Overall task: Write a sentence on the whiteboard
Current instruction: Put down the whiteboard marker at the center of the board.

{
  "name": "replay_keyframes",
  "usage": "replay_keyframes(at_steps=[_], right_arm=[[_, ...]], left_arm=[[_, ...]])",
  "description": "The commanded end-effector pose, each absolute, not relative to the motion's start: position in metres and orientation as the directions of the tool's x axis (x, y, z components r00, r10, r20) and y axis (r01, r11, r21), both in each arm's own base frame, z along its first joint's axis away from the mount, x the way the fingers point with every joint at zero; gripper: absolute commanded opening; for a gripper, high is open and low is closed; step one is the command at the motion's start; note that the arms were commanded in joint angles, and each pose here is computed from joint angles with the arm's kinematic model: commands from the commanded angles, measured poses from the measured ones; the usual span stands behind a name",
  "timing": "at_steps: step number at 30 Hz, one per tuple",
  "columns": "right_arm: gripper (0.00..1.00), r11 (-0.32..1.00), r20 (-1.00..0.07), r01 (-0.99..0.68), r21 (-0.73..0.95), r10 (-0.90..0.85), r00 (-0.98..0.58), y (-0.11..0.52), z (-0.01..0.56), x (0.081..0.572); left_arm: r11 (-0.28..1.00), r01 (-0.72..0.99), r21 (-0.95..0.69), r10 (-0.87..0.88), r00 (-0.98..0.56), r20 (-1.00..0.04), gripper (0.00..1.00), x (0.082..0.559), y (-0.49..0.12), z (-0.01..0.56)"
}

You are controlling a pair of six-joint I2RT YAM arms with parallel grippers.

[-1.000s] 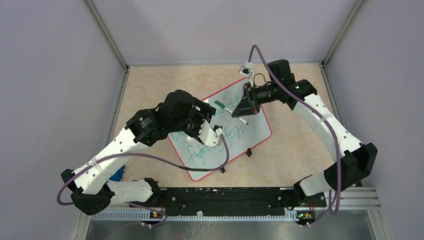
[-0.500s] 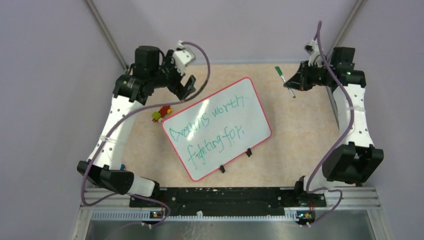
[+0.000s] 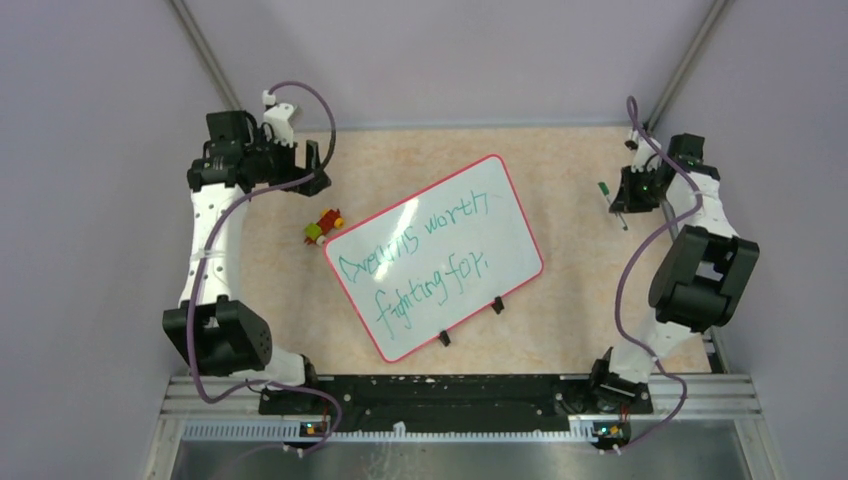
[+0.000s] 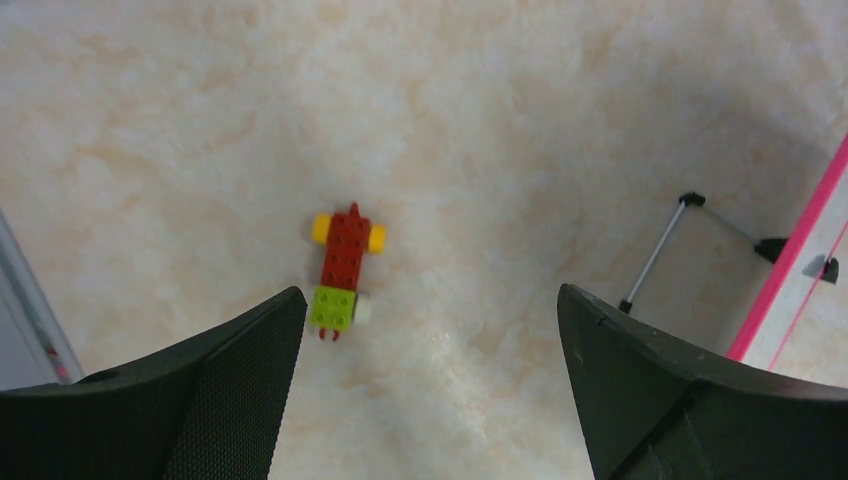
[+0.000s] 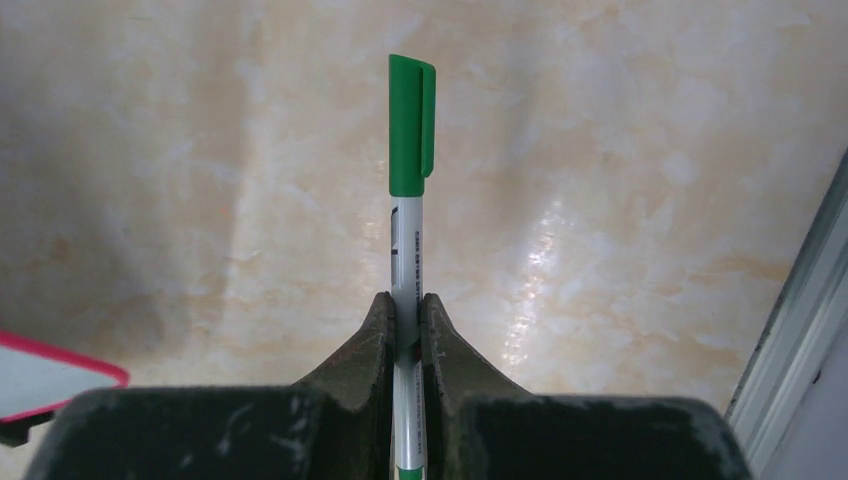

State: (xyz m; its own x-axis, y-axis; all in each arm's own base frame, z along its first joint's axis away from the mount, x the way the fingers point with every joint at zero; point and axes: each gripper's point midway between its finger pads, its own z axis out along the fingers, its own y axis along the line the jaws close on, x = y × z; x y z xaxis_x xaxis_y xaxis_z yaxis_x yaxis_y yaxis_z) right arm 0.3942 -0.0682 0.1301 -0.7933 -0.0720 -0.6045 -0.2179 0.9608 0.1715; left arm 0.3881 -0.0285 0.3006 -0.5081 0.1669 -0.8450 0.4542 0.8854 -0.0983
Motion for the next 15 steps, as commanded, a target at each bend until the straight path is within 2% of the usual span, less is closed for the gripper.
replay_keyframes(at_steps=[1,7,15], right_arm=[[0.0,0.987,-0.621,-0.15,0.052,-0.085,-0.779,-0.113,0.109,0.414],[0.0,0.999,-0.592,-0.044,0.023,-0.022,-0.806,-0.145,0.071,0.415],[0.0,0.999,-0.562,0.016,0.029,0.029,-0.827,-0.159,0.037,0.414]], left_arm=[[0.893,0.426,-0.147,0.11,-0.523,-0.845,0.99,0.378,-0.016,0.285],[0.902,0.386,-0.193,0.066,-0.566,-0.822,0.99,0.372,0.001,0.254],[0.909,0.376,-0.177,0.082,-0.58,-0.81,0.99,0.369,0.006,0.232]])
